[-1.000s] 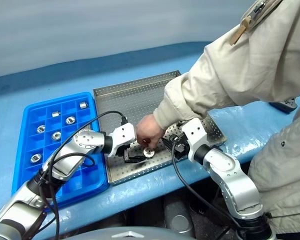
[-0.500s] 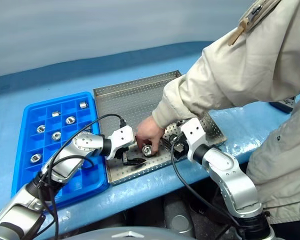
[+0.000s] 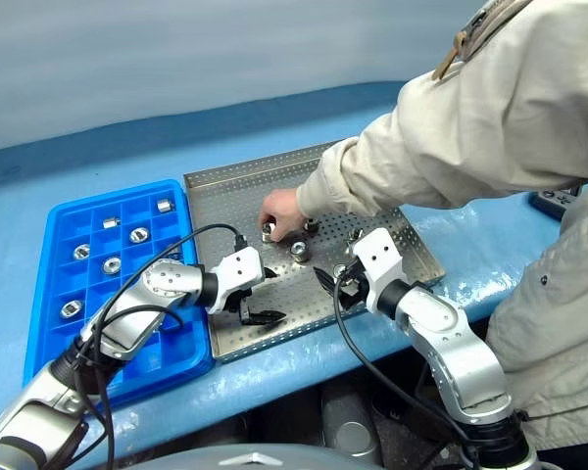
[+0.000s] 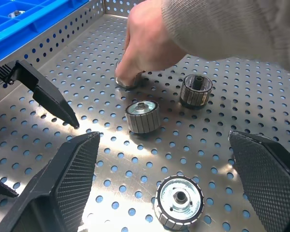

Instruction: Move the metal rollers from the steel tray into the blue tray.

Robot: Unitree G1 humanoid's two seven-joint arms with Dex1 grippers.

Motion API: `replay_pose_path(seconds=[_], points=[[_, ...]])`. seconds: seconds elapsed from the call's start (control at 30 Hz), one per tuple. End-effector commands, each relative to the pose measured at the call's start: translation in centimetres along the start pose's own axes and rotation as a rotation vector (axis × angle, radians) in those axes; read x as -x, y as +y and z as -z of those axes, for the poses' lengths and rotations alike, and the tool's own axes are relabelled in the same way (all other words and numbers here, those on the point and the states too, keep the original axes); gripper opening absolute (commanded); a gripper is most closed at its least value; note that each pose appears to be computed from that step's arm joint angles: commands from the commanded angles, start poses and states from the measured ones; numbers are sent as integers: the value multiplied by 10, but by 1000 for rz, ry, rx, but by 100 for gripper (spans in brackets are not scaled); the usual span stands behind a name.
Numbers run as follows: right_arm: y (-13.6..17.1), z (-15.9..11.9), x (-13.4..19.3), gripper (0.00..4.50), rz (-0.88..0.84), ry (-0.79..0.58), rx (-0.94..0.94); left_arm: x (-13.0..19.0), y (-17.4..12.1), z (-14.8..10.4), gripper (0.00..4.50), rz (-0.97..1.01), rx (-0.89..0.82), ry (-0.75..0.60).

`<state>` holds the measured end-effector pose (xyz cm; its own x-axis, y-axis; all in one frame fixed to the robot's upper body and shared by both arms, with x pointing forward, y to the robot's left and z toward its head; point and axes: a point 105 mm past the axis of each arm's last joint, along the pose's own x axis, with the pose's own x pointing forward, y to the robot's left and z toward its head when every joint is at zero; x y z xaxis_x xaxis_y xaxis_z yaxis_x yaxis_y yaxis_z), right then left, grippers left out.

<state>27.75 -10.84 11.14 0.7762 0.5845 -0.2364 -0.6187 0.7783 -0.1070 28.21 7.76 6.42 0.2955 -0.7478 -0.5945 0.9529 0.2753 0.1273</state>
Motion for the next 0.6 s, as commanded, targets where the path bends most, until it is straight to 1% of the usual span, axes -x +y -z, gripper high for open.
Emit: replay_pose_path(seconds=[0.03,0.2,0.3,0.4,0.5,0.6], points=[[1,-11,-1,450,-2,-47,18,8,4,-14,447,-37,-26,-50],[2,-11,-2,450,-8,-50,18,13,11,-26,447,-75,-13,-132],[2,-12,-3,450,-9,-52,20,18,31,-41,447,-200,9,-226],[2,-13,-4,450,-12,-55,22,25,54,-51,447,-346,21,-281],[2,-13,-5,450,-14,-57,24,30,74,-55,447,-475,34,-310],[3,-14,-6,450,-16,-58,24,34,96,-55,447,-616,56,-309]])
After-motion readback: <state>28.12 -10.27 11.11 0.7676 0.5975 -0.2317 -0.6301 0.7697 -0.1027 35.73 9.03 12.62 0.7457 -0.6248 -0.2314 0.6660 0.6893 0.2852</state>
